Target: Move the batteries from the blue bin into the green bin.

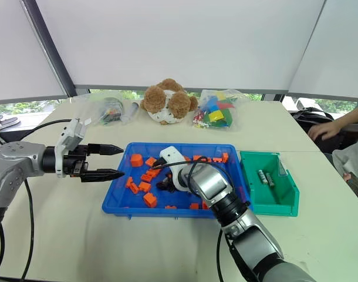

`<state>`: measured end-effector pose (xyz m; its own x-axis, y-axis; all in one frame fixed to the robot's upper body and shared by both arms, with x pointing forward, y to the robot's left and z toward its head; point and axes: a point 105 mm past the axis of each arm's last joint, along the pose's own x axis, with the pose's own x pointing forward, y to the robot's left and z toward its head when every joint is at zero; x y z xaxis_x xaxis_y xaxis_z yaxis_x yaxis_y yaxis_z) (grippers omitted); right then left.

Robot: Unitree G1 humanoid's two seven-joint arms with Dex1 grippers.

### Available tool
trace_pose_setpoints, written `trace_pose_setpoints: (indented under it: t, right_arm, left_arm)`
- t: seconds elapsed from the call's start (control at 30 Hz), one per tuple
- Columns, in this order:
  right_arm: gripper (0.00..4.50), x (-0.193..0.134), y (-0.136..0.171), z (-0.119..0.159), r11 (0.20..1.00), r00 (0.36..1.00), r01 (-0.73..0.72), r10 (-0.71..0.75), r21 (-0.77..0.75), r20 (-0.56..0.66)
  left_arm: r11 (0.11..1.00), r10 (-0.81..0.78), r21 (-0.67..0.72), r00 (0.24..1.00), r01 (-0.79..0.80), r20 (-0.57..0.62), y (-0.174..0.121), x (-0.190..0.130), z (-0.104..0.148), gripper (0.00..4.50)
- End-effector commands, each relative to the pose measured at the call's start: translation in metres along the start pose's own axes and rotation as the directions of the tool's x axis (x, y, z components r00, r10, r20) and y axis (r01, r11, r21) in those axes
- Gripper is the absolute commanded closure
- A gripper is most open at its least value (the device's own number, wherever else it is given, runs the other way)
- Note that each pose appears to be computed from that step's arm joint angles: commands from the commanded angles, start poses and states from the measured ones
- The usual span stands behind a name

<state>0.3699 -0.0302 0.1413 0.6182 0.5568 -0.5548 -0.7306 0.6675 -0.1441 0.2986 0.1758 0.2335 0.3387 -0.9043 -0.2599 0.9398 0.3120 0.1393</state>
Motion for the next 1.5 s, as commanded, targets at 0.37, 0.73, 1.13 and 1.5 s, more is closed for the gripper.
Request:
trace_pose_setpoints:
  t: [0.37,0.73,1.13,1.5]
  right_arm:
    - [2.31,-0.194,-0.132,-0.017,0.856,0.856,0.516,-0.516,0.029,0.007]
    - [0.84,-0.195,-0.135,-0.066,0.851,0.852,0.520,-0.512,0.071,-0.106]
    - [0.06,-0.166,-0.092,0.000,0.963,0.958,0.270,-0.270,0.013,0.100]
    - [0.06,-0.073,-0.017,-0.010,0.999,0.999,0.025,-0.026,0.027,0.036]
  left_arm:
    - [0.998,-0.045,0.054,0.999,0.043,0.026,-0.001,0.013,0.006,0.00]
    - [0.996,-0.057,0.065,0.998,0.055,0.028,0.001,0.016,0.005,0.00]
    - [0.997,-0.042,0.068,0.999,0.039,0.033,0.001,0.015,0.007,0.00]
    - [0.998,-0.018,0.068,0.999,0.015,0.041,0.000,0.013,0.007,0.00]
